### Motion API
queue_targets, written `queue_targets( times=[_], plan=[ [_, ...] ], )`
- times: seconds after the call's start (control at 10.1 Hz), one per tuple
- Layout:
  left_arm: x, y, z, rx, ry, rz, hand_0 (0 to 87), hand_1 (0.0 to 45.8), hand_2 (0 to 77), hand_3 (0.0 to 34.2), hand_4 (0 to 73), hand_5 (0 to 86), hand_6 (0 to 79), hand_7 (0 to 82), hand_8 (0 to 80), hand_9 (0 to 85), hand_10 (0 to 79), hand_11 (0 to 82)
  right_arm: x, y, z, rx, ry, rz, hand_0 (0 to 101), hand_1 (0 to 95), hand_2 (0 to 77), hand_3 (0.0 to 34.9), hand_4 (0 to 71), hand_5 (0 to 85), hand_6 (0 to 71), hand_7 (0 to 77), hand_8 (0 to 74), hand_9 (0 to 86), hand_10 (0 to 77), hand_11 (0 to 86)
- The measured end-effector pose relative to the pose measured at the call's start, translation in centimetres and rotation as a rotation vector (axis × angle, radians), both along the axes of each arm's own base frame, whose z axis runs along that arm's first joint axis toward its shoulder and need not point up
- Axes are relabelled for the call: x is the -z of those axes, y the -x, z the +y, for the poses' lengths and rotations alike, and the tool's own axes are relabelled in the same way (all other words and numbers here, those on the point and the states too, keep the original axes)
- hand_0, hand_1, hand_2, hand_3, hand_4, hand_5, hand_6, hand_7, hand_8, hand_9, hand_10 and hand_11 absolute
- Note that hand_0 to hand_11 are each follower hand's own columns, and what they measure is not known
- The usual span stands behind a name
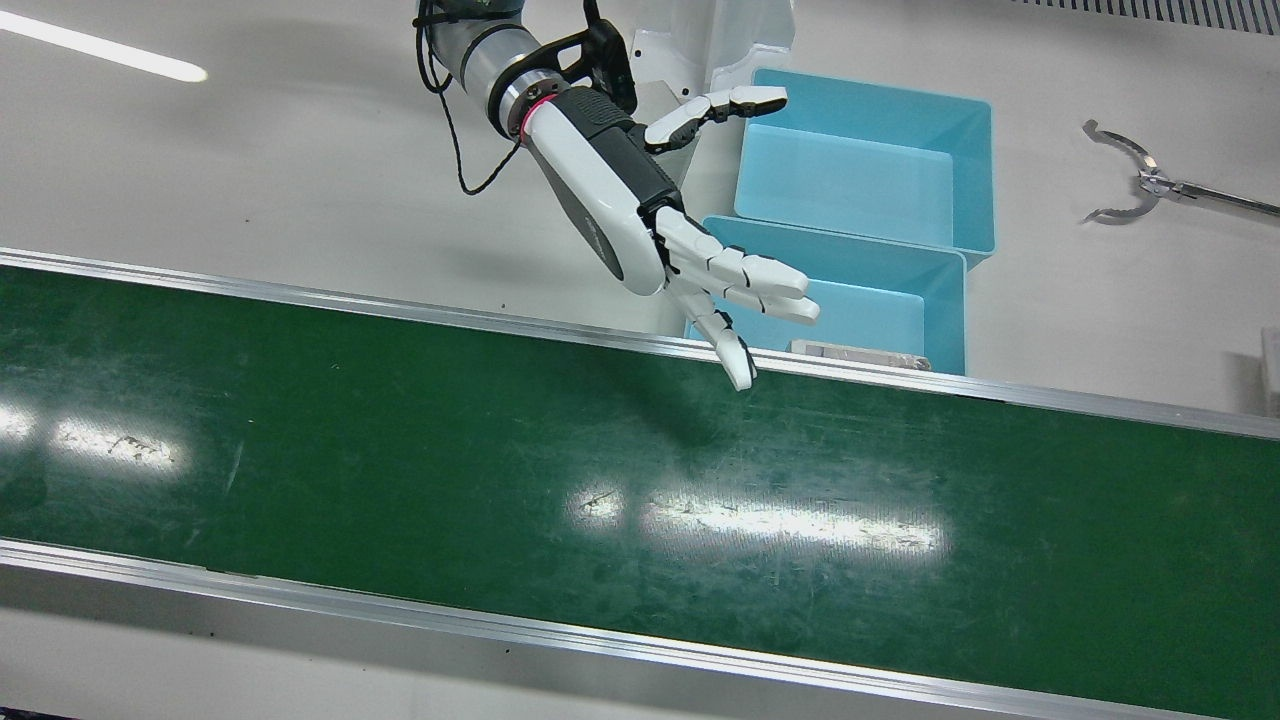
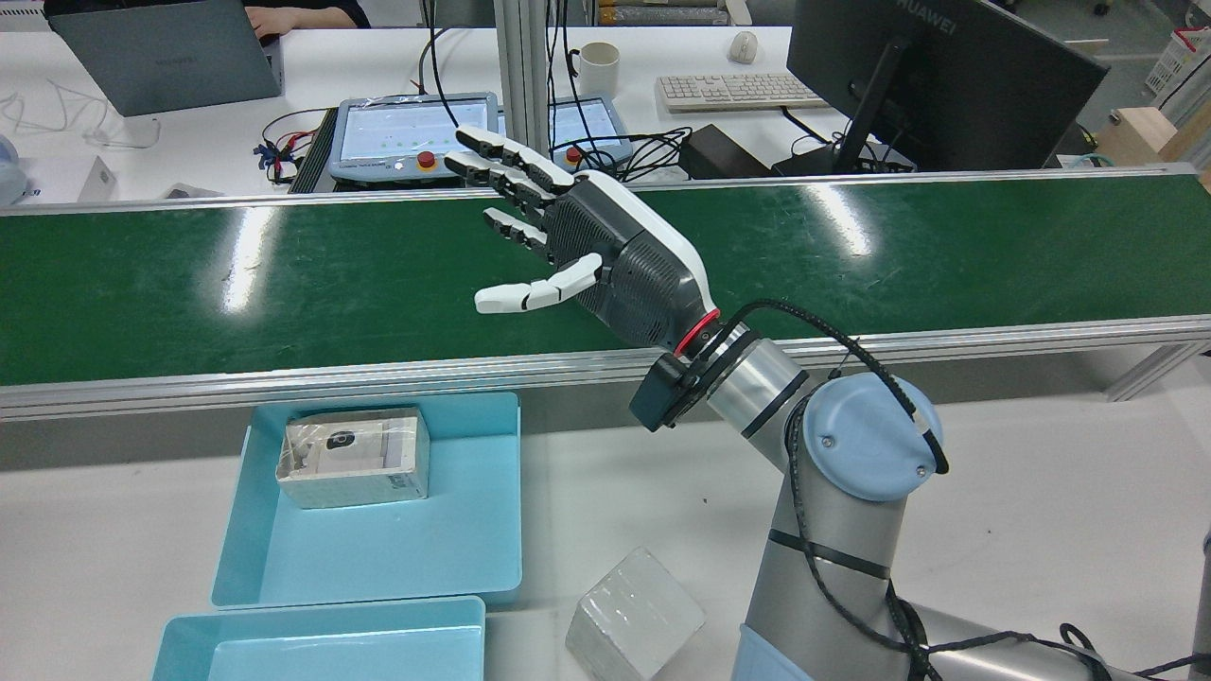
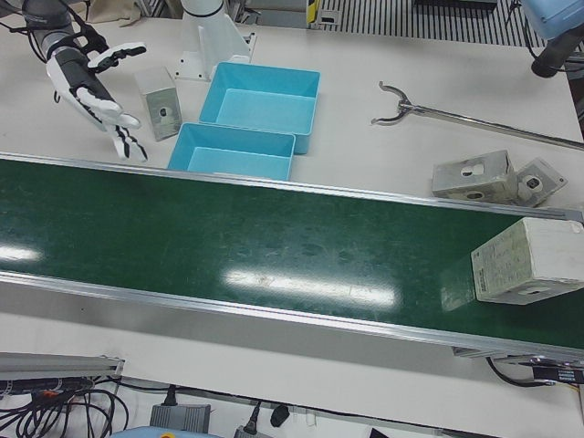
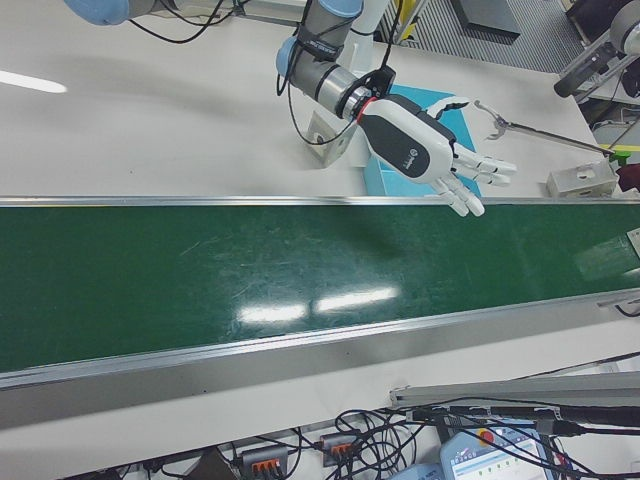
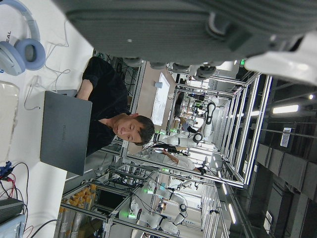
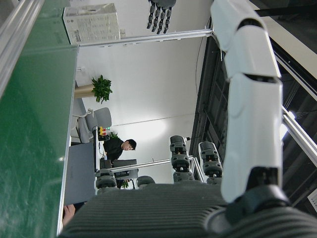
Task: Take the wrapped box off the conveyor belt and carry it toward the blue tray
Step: 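Raise the right hand and swing it along the belt toward the far end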
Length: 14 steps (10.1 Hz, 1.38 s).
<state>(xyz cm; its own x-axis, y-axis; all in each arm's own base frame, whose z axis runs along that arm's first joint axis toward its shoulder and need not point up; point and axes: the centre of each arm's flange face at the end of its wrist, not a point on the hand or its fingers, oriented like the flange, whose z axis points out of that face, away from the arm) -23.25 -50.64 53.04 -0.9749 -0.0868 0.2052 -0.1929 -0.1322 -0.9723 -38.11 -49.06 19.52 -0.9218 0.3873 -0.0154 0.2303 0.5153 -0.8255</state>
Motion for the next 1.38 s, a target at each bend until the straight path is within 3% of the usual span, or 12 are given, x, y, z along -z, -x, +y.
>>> queue_targets(
  times=[0.3,0.39,0.69,0.79,0.89,1.28,1.38],
  plan=[
    [0.0,0.0,0.0,0.0,0.0,0.0,0.0,0.0,0.5,0.0,0.0,1.1,0.0,0.0,0.0,0.0,0.0,0.0,-2.8,-9.0,-3.6,-0.102,0.062,0.125,48,16.9,21.3,18.1,6.0,13.1,3.8,7.6,0.0,1.6,1.6,2.2],
    [0.0,0.0,0.0,0.0,0.0,0.0,0.0,0.0,0.5,0.0,0.0,1.1,0.0,0.0,0.0,0.0,0.0,0.0,-3.9,-11.8,-3.5,-0.123,0.094,0.156,54,22.9,20.2,19.7,6.0,18.0,1.6,7.6,0.0,1.6,1.6,3.8],
    [0.0,0.0,0.0,0.0,0.0,0.0,0.0,0.0,1.1,0.0,0.0,1.1,0.0,0.0,0.0,0.0,0.0,0.0,-7.4,-16.5,-1.1,-0.128,0.155,0.182,56,24.5,18.0,21.1,4.4,18.0,1.6,7.6,0.0,1.6,0.0,3.3],
    [0.0,0.0,0.0,0.0,0.0,0.0,0.0,0.0,0.5,0.0,0.0,1.1,0.0,0.0,0.0,0.0,0.0,0.0,-8.2,-17.8,-0.8,-0.141,0.166,0.186,51,18.5,10.9,24.4,0.5,3.3,0.0,0.5,0.0,1.6,0.0,2.2],
    [0.0,0.0,0.0,0.0,0.0,0.0,0.0,0.0,0.5,0.0,0.0,1.1,0.0,0.0,0.0,0.0,0.0,0.0,-9.1,-19.7,-0.3,-0.153,0.175,0.197,50,16.9,10.9,21.1,0.5,3.3,0.0,0.5,0.0,1.6,0.0,1.6],
    [0.0,0.0,0.0,0.0,0.0,0.0,0.0,0.0,0.5,0.0,0.0,1.1,0.0,0.0,0.0,0.0,0.0,0.0,-12.4,-26.9,2.5,-0.18,0.204,0.256,48,14.7,11.4,19.6,0.0,0.5,0.0,0.0,0.0,1.6,0.0,1.1],
    [0.0,0.0,0.0,0.0,0.0,0.0,0.0,0.0,1.1,0.0,0.0,1.1,0.0,0.0,0.0,0.0,0.0,0.0,-12.4,-28.0,2.6,-0.188,0.203,0.259,47,13.6,7.6,20.6,0.0,0.5,0.0,0.0,0.0,1.6,0.0,1.1]
  ],
)
